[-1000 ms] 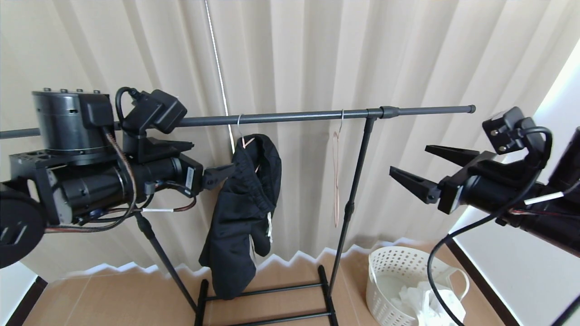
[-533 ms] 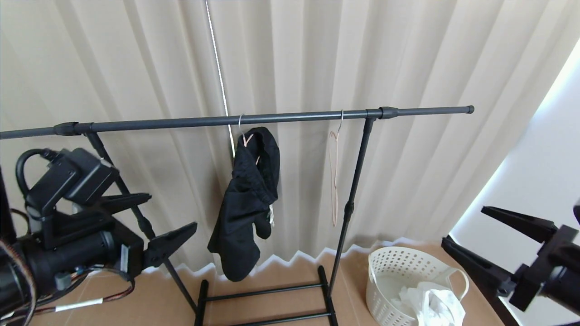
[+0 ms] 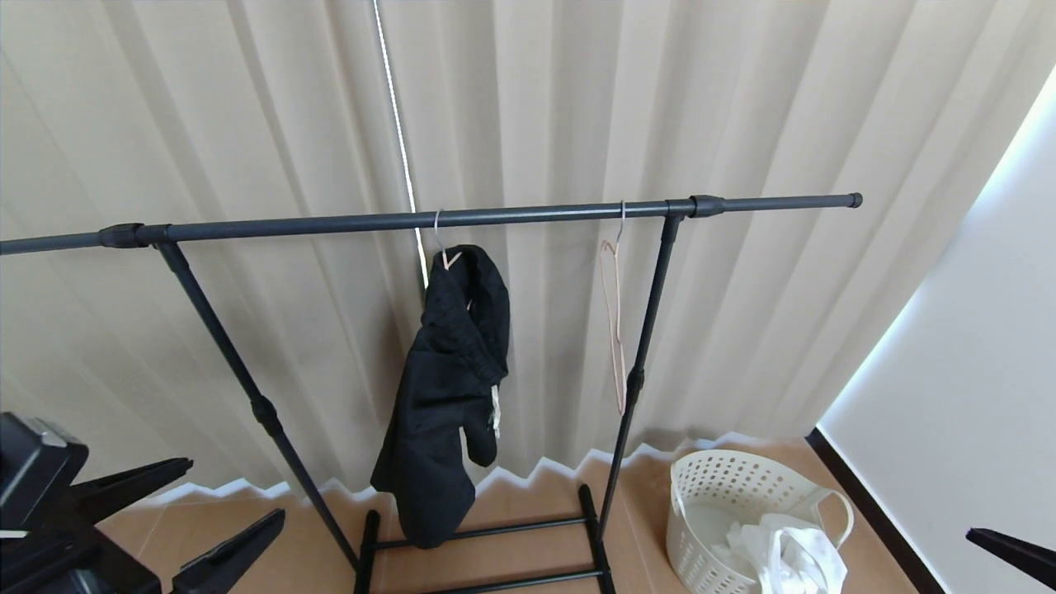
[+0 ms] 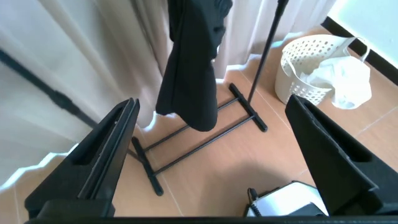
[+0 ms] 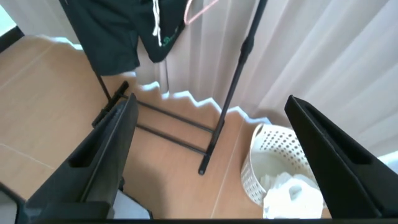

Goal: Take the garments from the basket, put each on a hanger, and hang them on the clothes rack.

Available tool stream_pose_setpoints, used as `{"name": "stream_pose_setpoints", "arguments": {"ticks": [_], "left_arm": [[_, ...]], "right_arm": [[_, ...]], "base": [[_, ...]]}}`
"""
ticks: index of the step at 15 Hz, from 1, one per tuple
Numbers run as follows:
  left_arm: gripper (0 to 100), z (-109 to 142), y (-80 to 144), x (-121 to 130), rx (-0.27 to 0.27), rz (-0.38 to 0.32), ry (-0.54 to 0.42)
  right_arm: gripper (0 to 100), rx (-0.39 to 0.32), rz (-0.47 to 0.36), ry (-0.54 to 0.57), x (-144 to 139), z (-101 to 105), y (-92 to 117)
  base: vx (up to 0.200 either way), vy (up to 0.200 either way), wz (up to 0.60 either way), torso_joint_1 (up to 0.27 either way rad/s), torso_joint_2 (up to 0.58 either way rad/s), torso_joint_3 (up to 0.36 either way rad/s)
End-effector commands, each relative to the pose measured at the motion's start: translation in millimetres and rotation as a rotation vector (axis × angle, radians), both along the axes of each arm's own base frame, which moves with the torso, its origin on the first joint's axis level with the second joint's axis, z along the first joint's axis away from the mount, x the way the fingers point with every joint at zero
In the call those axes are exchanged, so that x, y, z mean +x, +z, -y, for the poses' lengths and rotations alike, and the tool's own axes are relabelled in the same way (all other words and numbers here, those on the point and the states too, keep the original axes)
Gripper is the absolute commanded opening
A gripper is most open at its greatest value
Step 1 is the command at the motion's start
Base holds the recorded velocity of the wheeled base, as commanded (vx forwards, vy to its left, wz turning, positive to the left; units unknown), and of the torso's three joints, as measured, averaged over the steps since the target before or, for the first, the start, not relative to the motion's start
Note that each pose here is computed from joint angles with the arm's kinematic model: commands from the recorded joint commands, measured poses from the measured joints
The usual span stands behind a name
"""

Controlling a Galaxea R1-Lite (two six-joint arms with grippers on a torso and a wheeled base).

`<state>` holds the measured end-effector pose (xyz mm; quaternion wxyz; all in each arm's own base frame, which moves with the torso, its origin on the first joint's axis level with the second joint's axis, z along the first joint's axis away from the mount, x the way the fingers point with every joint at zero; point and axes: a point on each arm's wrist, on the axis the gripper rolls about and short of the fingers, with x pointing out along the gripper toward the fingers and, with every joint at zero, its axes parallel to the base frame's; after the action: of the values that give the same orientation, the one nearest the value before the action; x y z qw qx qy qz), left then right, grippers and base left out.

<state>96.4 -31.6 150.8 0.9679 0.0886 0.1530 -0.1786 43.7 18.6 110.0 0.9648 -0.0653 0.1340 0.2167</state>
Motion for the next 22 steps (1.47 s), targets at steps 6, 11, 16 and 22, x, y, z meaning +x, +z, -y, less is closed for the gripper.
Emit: {"name": "stream_pose_setpoints", "arguments": {"ticks": [6,11,16,22], "left_arm": [[100,-27,-24,-65,-0.043,0.147,0.207],[100,-31,-34,-89,-0.054,0.153,0.277],[100,-31,-63,-114,-0.047,0.178,0.342],[100,-31,-74,-123,-0.182,0.248,0.343]], "right_arm": [[100,0.019,0.122,-0.19,-51,22,-30],[100,0.039,0.193,-0.311,-58,22,-31],[100,0.068,0.269,-0.39,-64,19,-33],[100,0.107,0.283,-0.366,-67,18,-34]], "base": [[0.0,0.0,0.0,0.0,0.0,0.0],[0.0,0.0,0.0,0.0,0.0,0.0],[0.0,0.0,0.0,0.0,0.0,0.0],[0.0,0.0,0.0,0.0,0.0,0.0]]}}
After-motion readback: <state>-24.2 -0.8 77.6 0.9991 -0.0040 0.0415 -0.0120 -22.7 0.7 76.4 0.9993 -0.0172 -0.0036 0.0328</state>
